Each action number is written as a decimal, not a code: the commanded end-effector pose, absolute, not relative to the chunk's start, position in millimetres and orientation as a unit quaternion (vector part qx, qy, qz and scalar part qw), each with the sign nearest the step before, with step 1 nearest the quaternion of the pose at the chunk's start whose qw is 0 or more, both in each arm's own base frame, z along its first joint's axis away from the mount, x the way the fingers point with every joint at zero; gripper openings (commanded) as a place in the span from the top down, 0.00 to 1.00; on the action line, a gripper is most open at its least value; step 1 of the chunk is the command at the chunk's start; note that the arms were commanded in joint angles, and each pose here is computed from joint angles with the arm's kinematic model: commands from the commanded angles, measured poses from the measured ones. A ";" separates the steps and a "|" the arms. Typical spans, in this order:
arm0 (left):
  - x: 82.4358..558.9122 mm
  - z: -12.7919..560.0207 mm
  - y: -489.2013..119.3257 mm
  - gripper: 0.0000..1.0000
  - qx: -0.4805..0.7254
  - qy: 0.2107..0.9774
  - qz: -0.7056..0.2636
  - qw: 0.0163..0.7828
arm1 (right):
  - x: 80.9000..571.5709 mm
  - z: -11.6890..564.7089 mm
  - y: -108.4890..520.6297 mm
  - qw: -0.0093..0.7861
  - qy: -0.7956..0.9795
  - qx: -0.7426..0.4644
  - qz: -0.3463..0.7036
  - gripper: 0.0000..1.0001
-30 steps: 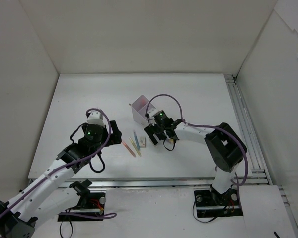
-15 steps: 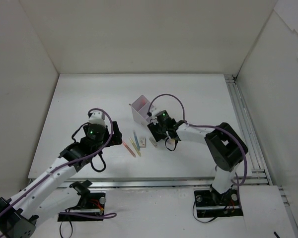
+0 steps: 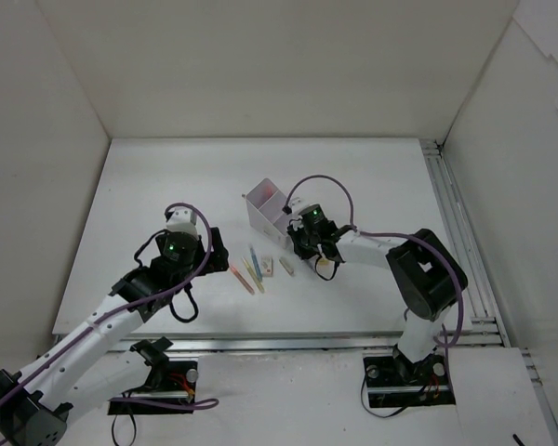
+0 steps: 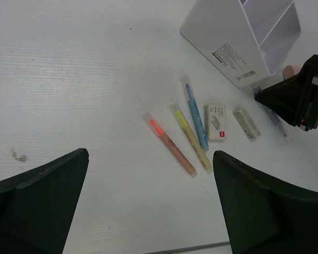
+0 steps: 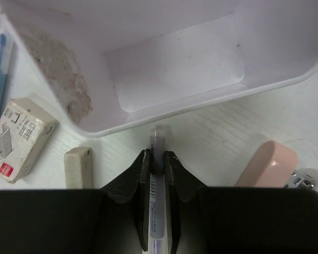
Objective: Sort the stationery into containers
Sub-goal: Pick up the pen from the center of the board.
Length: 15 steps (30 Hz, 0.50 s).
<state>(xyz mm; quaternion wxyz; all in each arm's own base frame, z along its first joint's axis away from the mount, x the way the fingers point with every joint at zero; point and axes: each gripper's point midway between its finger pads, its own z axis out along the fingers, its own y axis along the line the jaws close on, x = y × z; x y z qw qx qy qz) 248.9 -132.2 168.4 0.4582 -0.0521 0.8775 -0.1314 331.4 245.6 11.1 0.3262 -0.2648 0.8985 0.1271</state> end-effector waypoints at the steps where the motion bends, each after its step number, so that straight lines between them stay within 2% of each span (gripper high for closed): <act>1: 256.7 197.6 -134.1 0.00 -0.059 0.858 -0.147 0.488 | 304.1 17.0 247.3 0.295 0.900 -0.277 0.160 1.00; 10: 256.7 196.5 -131.2 0.00 -0.062 0.857 -0.142 0.491 | 288.6 96.1 281.0 0.376 0.822 -0.364 0.223 1.00; 15: 256.3 201.4 -126.6 0.00 -0.072 0.846 -0.145 0.508 | 314.5 170.0 303.7 0.511 0.730 -0.377 0.253 1.00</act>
